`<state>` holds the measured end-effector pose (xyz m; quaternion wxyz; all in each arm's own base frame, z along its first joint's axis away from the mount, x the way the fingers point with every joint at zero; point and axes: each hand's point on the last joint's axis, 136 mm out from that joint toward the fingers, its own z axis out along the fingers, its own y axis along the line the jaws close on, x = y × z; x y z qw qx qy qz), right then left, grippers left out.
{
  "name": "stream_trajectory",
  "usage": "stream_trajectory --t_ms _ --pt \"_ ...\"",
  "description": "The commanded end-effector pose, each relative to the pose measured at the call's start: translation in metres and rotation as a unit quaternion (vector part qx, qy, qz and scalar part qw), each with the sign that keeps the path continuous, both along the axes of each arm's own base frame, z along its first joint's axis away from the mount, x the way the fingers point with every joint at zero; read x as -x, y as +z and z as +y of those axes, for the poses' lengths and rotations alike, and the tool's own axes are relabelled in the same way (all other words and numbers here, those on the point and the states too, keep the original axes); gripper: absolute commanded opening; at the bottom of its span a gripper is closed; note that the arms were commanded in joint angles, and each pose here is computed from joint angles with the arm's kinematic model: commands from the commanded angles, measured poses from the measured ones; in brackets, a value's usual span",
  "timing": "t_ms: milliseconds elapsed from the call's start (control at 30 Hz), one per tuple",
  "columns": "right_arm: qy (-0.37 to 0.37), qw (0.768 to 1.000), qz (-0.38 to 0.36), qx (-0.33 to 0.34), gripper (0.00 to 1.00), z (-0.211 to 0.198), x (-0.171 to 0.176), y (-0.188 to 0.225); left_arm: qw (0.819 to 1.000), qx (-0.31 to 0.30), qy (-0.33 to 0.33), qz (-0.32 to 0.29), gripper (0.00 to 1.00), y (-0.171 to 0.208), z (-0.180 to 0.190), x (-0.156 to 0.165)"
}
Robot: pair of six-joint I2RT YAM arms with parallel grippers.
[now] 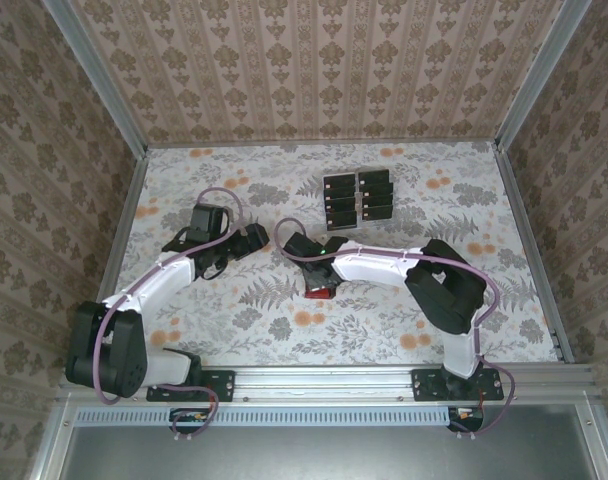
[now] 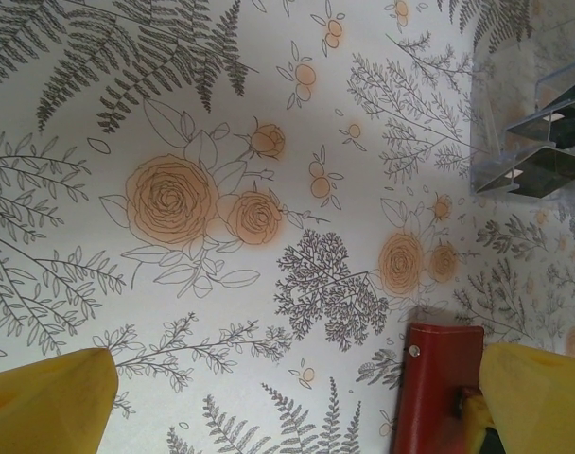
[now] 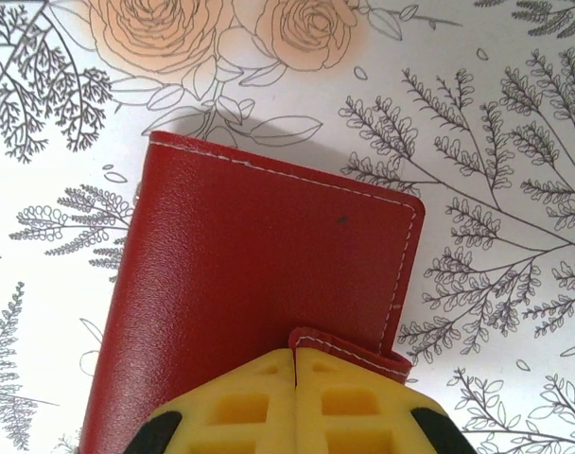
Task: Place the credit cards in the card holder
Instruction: Pick up the card holder from the center of the table, then open the button on the card holder.
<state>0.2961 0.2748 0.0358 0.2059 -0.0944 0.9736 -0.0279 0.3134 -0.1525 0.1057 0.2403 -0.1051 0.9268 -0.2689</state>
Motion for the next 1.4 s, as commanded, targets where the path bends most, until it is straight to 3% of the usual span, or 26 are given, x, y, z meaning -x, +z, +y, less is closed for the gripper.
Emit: stream_trajectory --t_ms 0,467,967,1367 --pt "0.001 1.000 0.001 -0.006 0.00 -0.012 0.003 0.004 1.000 0.015 -0.018 -0.014 1.00 0.007 -0.010 0.003" --pt "-0.013 0.989 -0.029 -0.144 0.00 -0.004 0.001 0.042 0.995 0.078 -0.053 -0.013 1.00 -0.001 -0.060 0.003" --pt "-0.017 0.971 -0.044 -0.235 0.00 0.009 0.000 0.081 0.986 0.140 -0.088 -0.010 0.99 -0.010 -0.120 0.009" --pt "-0.015 0.963 -0.048 -0.263 0.00 0.018 -0.002 0.096 0.980 0.169 -0.099 -0.019 0.82 -0.007 -0.141 0.013"
